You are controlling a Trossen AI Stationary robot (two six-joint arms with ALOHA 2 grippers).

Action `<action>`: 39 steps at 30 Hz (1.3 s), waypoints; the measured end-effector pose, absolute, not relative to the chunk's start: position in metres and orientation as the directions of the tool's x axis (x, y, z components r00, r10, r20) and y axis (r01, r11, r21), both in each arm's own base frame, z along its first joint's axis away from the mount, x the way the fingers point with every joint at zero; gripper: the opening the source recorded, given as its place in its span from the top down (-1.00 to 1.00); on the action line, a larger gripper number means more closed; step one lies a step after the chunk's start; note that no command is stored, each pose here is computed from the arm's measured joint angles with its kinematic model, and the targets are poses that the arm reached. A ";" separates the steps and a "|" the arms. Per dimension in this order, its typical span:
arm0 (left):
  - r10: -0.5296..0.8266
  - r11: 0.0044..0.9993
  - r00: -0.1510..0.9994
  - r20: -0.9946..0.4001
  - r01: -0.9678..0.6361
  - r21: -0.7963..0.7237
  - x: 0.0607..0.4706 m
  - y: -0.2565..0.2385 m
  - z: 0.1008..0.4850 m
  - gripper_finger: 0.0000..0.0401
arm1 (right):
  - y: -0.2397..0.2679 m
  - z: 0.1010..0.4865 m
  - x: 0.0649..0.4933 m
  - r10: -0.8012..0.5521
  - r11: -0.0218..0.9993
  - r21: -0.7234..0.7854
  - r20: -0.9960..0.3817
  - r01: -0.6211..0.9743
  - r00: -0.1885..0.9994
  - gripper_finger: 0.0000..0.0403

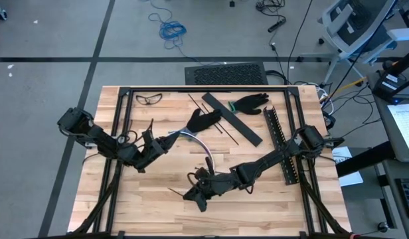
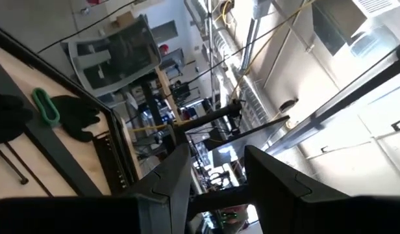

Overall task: Ziptie cables
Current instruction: Wrap the black zip tie on the cable

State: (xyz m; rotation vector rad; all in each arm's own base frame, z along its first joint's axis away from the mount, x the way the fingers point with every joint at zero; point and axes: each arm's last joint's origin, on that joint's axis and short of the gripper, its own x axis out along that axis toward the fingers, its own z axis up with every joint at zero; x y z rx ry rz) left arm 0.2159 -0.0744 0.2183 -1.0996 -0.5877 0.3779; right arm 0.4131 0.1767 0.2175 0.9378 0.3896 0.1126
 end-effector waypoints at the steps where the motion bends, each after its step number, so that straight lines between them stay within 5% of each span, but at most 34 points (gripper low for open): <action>1: 0.560 0.414 0.788 0.255 0.001 -0.910 0.216 -0.074 0.218 0.30 | 0.176 0.218 0.413 0.260 0.601 0.796 -0.271 0.064 0.927 1.00; 9: 0.505 0.433 0.807 0.308 0.072 -0.899 0.211 -0.074 0.229 0.30 | 0.136 0.207 0.404 -0.089 0.653 0.604 -0.537 0.456 0.839 1.00; 15: 0.495 0.462 0.805 0.327 0.074 -0.884 0.209 -0.073 0.234 0.30 | 0.136 0.204 0.408 0.004 0.625 0.660 -0.538 0.418 0.843 0.86; 23: 0.423 0.489 0.831 0.363 0.128 -0.863 0.209 -0.075 0.235 0.30 | 0.143 0.204 0.419 0.034 0.570 0.755 -0.414 0.323 0.909 0.28; 30: 0.380 0.500 0.842 0.383 0.161 -0.851 0.208 -0.077 0.237 0.30 | 0.127 0.226 0.412 0.096 0.677 0.686 -0.440 0.266 0.893 0.03; 34: 0.357 0.504 0.849 0.390 0.177 -0.845 0.208 -0.079 0.237 0.30 | 0.121 0.223 0.377 0.115 0.733 0.517 -0.734 0.442 0.669 0.04; 39: 0.270 0.567 0.896 0.353 0.148 -0.810 0.211 -0.085 0.231 0.30 | 0.144 0.221 0.304 -0.100 0.802 0.083 -0.958 0.591 0.270 0.11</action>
